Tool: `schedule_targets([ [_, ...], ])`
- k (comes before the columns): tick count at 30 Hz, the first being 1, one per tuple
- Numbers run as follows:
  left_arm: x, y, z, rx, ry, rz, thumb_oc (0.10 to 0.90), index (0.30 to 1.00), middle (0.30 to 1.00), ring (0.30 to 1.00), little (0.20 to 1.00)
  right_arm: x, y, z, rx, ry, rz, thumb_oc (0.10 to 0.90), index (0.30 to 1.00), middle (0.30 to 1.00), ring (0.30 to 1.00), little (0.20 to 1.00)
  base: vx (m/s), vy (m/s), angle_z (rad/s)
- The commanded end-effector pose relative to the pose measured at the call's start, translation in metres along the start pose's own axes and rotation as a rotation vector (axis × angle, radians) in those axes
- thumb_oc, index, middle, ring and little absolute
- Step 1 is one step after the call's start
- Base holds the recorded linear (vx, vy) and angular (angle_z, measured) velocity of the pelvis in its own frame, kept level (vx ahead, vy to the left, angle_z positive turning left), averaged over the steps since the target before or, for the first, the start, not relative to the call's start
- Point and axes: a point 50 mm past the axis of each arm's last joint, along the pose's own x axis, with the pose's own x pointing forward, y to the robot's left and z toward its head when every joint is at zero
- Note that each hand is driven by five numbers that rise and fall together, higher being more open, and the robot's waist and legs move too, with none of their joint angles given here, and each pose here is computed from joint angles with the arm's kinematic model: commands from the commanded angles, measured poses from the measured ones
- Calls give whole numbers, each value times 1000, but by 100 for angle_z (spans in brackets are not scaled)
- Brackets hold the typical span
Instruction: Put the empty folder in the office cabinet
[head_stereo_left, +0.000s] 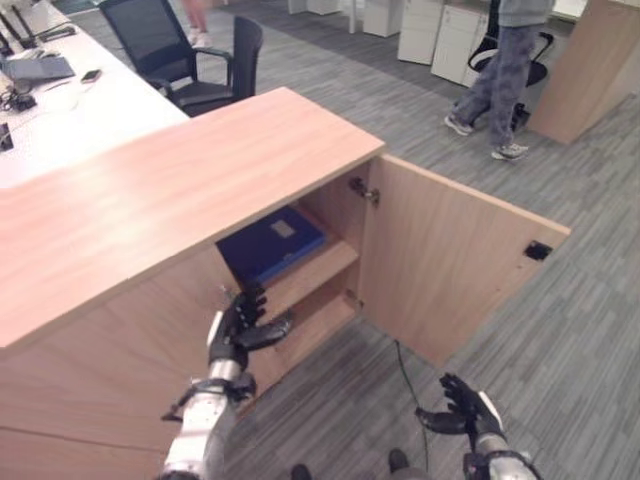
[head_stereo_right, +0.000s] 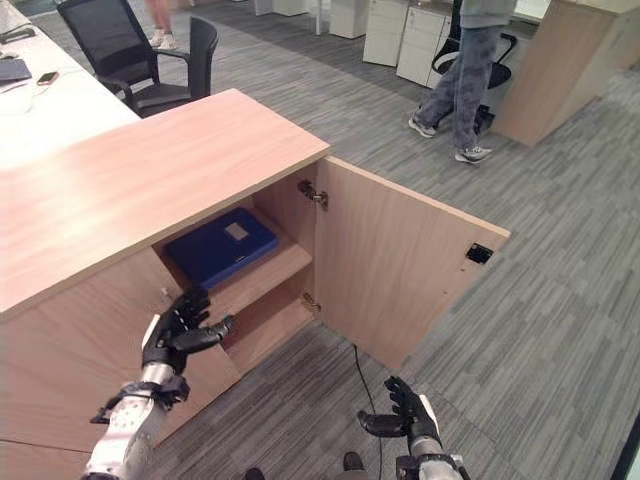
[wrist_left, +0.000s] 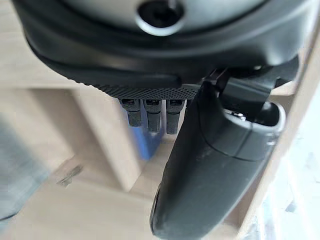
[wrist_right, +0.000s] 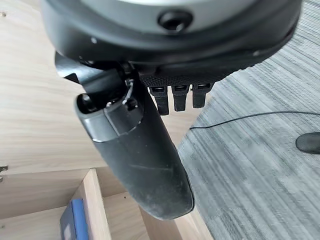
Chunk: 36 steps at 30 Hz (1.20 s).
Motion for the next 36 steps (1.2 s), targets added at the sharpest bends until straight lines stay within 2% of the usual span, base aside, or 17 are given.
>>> schedule_targets([
  [1,10,-6,41,46,-183,-146,800,900,900,900,900,6,-4,35,5,-170,-10,800,900,900,900,900,35,-62,2],
  [7,-9,0,16,-10,-81,-177,800,900,900,900,900,7,-9,31,-25,-150,9,800,900,900,900,900,17,-128,-17],
  [13,-17,1,3,-79,-26,-172,800,900,900,900,900,10,-21,32,-15,-141,-34,800,900,900,900,900,9,-116,-14],
  [18,-23,4,-2,-94,9,-186,800,900,900,900,900,23,-73,63,-49,-207,-228,800,900,900,900,900,20,-99,3],
  [19,-23,4,-2,-95,8,-187,800,900,900,900,900,23,-73,64,-49,-208,-229,800,900,900,900,900,16,-64,11],
  [22,-23,4,-2,-85,27,-213,800,900,900,900,900,24,-115,87,-45,-249,-385,800,900,900,900,900,7,-64,9],
  [23,-23,5,-3,-69,37,-225,800,900,900,900,900,22,-138,102,-36,-277,-457,800,900,900,900,900,11,-54,12],
  [25,-22,4,-2,-64,42,-239,800,900,900,900,900,21,-154,115,-40,-292,-498,800,900,900,900,900,5,-46,24],
  [32,-24,3,-8,-58,79,-256,800,900,900,900,900,28,-156,161,-76,-400,-480,800,900,900,900,900,11,-23,9],
  [36,-23,0,-11,-54,91,-263,800,900,900,900,900,35,-140,184,-74,-464,-434,800,900,900,900,900,9,-7,4],
])
